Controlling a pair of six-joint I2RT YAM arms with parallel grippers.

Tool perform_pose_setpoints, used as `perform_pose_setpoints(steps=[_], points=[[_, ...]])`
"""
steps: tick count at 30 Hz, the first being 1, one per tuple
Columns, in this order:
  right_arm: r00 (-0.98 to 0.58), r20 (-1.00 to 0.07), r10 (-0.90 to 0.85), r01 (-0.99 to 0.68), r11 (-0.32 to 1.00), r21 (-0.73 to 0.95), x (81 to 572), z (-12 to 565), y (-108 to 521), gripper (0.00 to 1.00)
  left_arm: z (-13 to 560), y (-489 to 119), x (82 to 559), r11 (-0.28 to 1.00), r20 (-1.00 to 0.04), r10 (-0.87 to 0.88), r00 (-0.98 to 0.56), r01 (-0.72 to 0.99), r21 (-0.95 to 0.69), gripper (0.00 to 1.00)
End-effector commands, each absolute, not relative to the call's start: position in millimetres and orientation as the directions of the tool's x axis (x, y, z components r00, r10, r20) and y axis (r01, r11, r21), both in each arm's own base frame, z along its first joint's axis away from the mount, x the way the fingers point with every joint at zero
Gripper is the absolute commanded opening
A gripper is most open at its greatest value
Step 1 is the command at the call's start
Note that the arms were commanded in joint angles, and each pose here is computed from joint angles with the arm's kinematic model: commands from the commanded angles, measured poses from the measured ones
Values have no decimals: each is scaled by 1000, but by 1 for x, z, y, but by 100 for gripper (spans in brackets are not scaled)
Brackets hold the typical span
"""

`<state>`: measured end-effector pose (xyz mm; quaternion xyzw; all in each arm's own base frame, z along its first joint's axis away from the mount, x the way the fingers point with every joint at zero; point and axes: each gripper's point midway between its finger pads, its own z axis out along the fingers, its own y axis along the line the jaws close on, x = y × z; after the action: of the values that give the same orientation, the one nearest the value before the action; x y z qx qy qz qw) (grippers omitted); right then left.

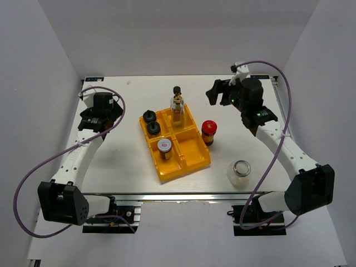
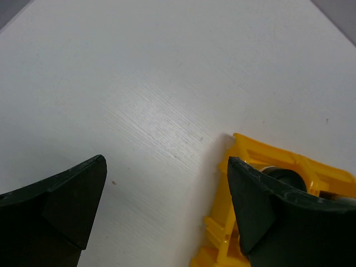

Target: Organize the condiment bottles

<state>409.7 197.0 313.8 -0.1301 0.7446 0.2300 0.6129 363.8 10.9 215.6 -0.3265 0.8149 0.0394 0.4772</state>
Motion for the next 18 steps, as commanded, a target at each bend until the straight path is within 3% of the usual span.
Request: perform_pose_setpoints(steps=[1, 18], points=[[-431, -901, 39, -326, 925, 197, 393, 247, 178, 89, 213, 12, 355, 778, -799, -506, -326, -572, -260, 98], [-630, -764, -142, -278, 959, 51, 368, 130, 200, 89, 200, 16, 336, 773, -797, -507, -329, -583, -251, 98]])
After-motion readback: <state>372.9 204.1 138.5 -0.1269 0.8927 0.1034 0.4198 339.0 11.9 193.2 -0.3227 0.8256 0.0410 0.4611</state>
